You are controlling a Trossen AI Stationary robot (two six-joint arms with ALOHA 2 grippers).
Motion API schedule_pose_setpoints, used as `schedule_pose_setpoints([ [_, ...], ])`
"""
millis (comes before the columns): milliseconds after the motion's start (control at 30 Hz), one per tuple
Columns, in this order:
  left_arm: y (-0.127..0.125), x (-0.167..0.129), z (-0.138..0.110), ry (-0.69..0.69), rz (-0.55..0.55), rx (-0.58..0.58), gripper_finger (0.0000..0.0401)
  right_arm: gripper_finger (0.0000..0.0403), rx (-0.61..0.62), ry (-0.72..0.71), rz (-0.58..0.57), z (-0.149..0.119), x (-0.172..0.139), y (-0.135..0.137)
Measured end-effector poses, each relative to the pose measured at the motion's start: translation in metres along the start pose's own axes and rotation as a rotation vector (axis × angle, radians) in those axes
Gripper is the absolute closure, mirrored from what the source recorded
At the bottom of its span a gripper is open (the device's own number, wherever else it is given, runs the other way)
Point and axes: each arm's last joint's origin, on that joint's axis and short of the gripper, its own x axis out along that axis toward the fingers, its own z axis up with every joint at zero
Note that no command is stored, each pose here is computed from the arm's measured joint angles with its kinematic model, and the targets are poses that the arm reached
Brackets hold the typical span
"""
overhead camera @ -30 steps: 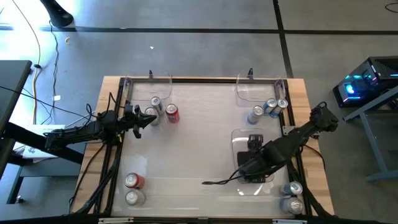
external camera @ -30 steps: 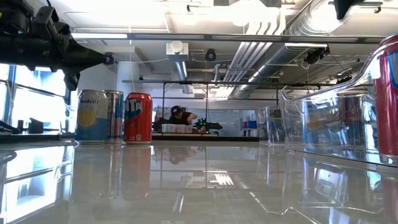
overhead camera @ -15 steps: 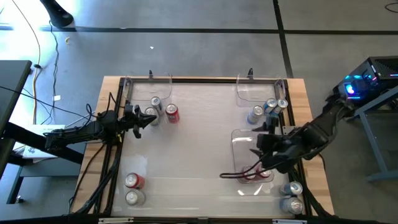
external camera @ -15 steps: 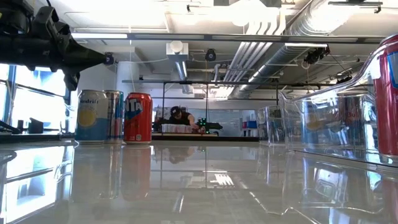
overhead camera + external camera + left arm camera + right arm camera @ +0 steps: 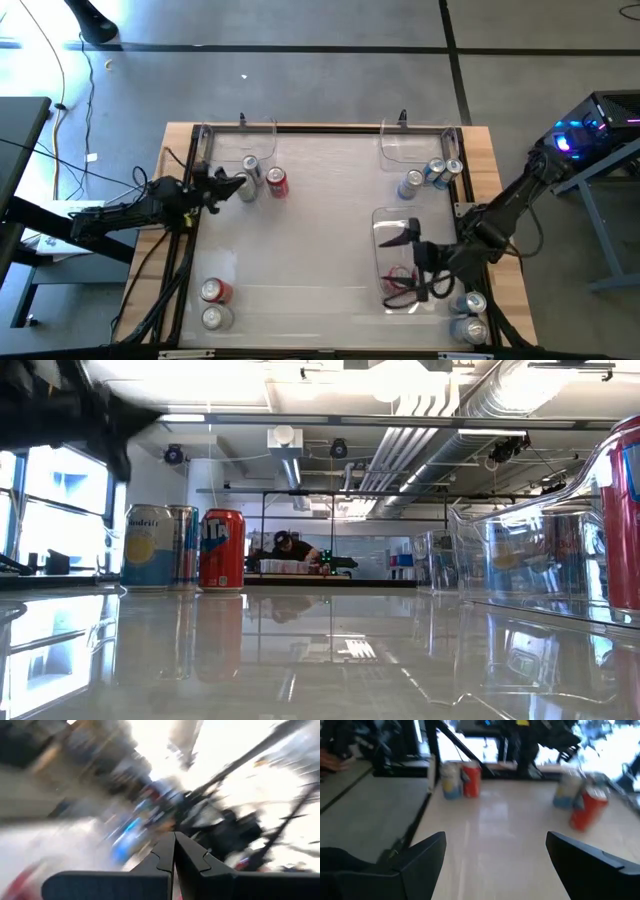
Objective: Sort soda cans
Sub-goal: Put the top orange soda can into the bottom right transparent bin
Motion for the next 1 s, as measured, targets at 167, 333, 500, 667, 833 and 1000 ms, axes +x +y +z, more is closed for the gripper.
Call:
schedule_pose_setpoints([
  [167,-0.027,-0.002,0.028,-0.310,-0.279,0.185,0.0400,0.0063,-0.052,-0.031,-0.048,0.000,-0.006,0.005],
  [333,-0.047,0.013,0.033,-0.309,-0.363,0.339,0.0400,0.0063,-0.070,-0.047,-0.064,-0.002,-0.013,0.013],
  [500,-0.071,0.062,0.032,-0.145,-0.271,0.417,0.0400,0.0063,-0.076,-0.059,-0.092,-0.003,-0.017,0.015],
  [667,-0.087,0.121,0.028,0.014,-0.076,0.492,0.0400,0.0063,-0.066,-0.059,-0.101,-0.003,-0.017,0.015],
  [833,-0.096,0.168,0.038,0.300,0.149,0.579,0.0400,0.0063,-0.032,-0.052,-0.101,-0.005,-0.016,0.015],
  [1000,-0.097,0.197,0.050,0.669,0.353,0.651,0.0370,0.0063,-0.041,-0.035,-0.102,-0.009,-0.013,0.019],
])
